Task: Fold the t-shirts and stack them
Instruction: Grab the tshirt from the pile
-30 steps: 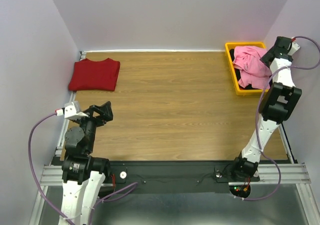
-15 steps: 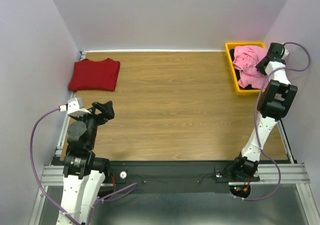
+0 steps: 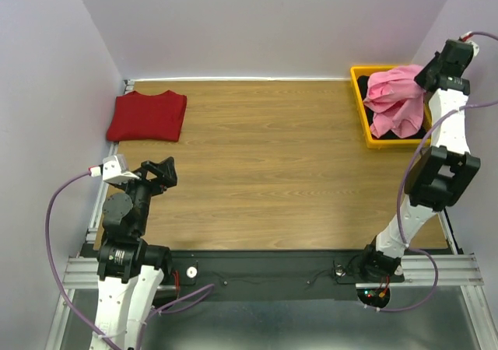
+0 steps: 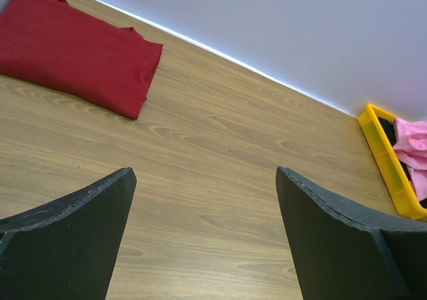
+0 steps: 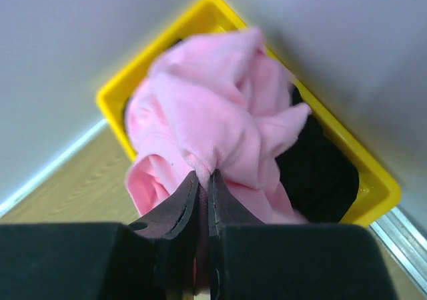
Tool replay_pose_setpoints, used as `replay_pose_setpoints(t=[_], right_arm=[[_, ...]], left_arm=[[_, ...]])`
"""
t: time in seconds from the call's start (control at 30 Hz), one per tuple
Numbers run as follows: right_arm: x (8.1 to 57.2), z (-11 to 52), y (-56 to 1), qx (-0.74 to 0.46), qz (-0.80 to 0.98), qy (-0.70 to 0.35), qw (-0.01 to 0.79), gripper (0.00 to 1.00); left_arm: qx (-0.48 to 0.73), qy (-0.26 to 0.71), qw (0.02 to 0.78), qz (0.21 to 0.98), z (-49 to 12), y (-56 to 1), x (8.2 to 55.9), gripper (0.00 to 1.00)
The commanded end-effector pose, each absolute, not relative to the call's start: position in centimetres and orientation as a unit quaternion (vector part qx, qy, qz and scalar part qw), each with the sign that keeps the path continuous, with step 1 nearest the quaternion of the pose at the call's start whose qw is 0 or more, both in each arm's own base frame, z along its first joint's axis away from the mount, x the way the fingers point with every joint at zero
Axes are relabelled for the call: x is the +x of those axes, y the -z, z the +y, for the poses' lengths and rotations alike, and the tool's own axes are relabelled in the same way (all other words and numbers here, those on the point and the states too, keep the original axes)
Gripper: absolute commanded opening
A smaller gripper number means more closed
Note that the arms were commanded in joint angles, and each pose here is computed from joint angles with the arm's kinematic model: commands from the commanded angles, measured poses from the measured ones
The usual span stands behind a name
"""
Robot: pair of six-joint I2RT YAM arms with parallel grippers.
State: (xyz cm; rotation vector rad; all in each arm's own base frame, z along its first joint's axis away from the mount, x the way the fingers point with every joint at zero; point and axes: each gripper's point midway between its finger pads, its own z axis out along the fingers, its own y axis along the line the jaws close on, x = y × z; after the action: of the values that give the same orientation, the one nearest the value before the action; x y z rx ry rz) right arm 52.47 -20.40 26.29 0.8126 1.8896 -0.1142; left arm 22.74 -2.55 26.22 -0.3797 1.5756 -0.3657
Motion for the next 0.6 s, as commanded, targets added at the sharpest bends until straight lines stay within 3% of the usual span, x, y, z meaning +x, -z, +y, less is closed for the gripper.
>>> replay_pose_setpoints(t=[0.0, 0.4, 0.57], right_arm=[[51.1, -18.0, -31.4, 0.300, 0.773, 0.037, 0.558, 0.01], [50.0, -0.3, -41.1, 0.128, 0.761, -0.113, 0.626, 0.01], [48.7, 7.7, -41.4, 0.086, 0.766, -0.195, 0.607, 0.01]], left_arm=[[-0.159, 0.167, 0.697, 0.679, -2.5, -27.8, 22.8, 0.98], [-0.154, 0.171, 0.692, 0.684, -2.8, -27.5, 23.1, 0.97], [-0.148, 0.177, 0.691, 0.685, -3.1, -27.5, 23.2, 0.98]])
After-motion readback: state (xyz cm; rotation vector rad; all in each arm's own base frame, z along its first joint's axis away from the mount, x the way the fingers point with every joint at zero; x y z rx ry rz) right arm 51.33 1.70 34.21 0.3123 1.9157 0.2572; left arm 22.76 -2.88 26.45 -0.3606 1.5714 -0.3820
